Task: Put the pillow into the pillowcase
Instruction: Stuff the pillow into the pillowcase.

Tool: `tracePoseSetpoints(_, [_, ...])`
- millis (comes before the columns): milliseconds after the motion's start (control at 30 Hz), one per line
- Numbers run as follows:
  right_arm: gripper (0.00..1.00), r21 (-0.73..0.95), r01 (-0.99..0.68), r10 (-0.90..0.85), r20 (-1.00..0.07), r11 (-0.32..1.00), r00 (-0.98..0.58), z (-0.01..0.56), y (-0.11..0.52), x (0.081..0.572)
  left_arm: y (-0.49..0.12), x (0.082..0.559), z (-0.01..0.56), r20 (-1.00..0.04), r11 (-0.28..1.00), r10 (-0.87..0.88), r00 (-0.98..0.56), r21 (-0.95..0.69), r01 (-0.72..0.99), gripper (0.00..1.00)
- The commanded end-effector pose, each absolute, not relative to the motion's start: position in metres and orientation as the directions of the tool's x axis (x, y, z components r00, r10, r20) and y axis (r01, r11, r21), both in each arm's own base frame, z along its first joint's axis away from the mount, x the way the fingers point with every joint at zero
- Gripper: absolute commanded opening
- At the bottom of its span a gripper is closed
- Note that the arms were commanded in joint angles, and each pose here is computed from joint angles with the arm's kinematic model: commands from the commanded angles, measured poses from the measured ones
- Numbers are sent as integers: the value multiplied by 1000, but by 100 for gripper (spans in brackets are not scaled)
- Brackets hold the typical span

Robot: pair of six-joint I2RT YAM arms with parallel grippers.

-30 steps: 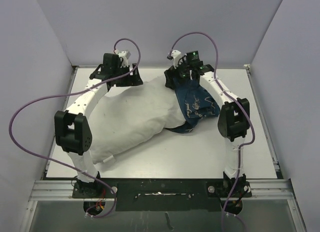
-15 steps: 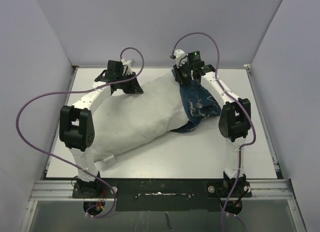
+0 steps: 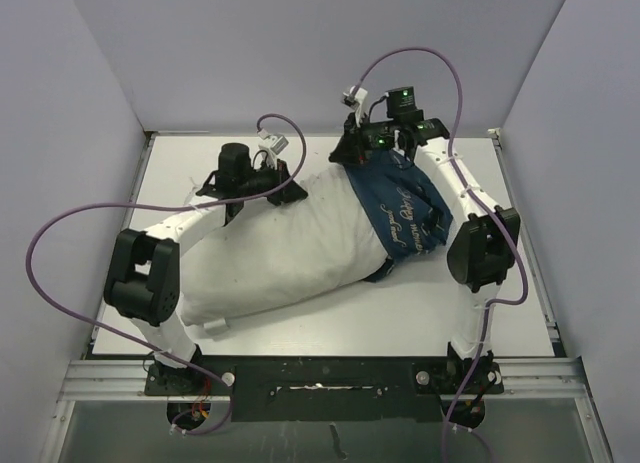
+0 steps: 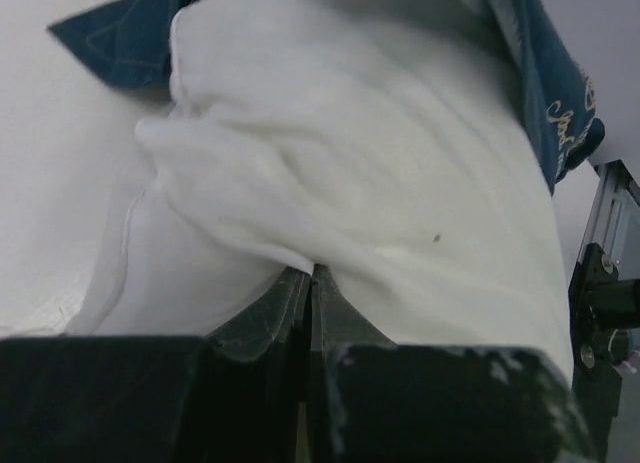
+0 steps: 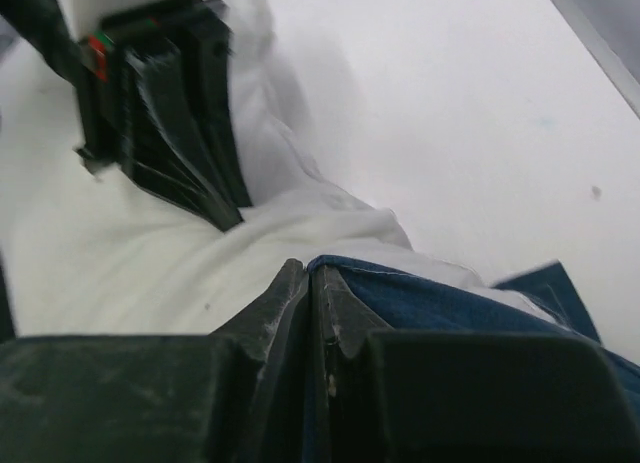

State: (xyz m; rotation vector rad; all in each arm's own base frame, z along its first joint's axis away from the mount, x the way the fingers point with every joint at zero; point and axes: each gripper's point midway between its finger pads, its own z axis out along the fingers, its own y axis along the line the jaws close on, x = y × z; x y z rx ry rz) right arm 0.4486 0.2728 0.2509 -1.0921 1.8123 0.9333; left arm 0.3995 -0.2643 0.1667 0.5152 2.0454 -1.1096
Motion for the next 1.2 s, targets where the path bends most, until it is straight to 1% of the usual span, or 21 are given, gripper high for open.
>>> tracePoseSetpoints(0, [0,191,-982,-157,-969,-2,-188,343,353,379,-278,398,272,-935,428,-114,-335,-351,833,0])
tracePoseSetpoints(100, [0,208,-976,-139,-970,-62,-198,358,367,353,-270,396,295,-951,449,-152,-268,-308,839,0])
tracePoseSetpoints(167, [0,183,-982,-146,-974,-52,-174,357,363,348,-263,391,310,-960,469,-184,-211,-274,840,0])
tracePoseSetpoints(233, [0,149,-987,-188,-969,57,-157,340,347,363,-254,386,316,-964,496,-212,-163,-250,831,0])
tracePoseSetpoints(333, [0,155,-958,-281,-934,241,-221,290,301,392,-242,380,299,-961,532,-211,-181,-268,803,0])
tracePoseSetpoints(400, [0,151,-942,-353,-900,301,-257,254,271,395,-238,376,283,-954,550,-192,-229,-298,781,0])
tracePoseSetpoints(467, [0,141,-945,-423,-868,295,-261,226,257,382,-235,373,268,-941,571,-170,-292,-336,749,0])
tracePoseSetpoints(500, [0,141,-948,-446,-856,286,-262,216,252,374,-231,374,265,-935,595,-167,-312,-347,725,5])
tracePoseSetpoints(533, [0,143,-951,-459,-849,275,-260,209,250,367,-227,375,264,-930,618,-166,-329,-358,700,14])
tracePoseSetpoints(633, [0,151,-953,-471,-842,263,-263,198,245,356,-215,377,271,-920,682,-152,-360,-362,636,47])
tracePoseSetpoints(667, [1,151,-954,-474,-841,259,-262,196,245,354,-210,377,275,-918,699,-145,-368,-359,618,53])
tracePoseSetpoints(700, [1,145,-956,-474,-843,257,-255,197,244,355,-207,378,280,-917,712,-140,-374,-355,606,58])
tracePoseSetpoints(767, [2,135,-956,-467,-849,259,-246,199,242,360,-199,379,289,-910,729,-134,-392,-359,583,63])
tracePoseSetpoints(900, [2,150,-952,-436,-862,268,-258,207,239,371,-186,383,299,-875,742,-137,-465,-401,537,67])
tracePoseSetpoints(1000, [3,167,-955,-412,-874,243,-258,213,241,369,-172,390,297,-801,771,-167,-575,-469,430,66])
tracePoseSetpoints(1067, [3,177,-960,-395,-884,218,-252,217,242,365,-168,392,292,-742,766,-186,-645,-520,378,65])
tracePoseSetpoints(1167, [4,189,-962,-377,-891,195,-252,221,244,363,-177,397,290,-747,756,-138,-650,-503,418,65])
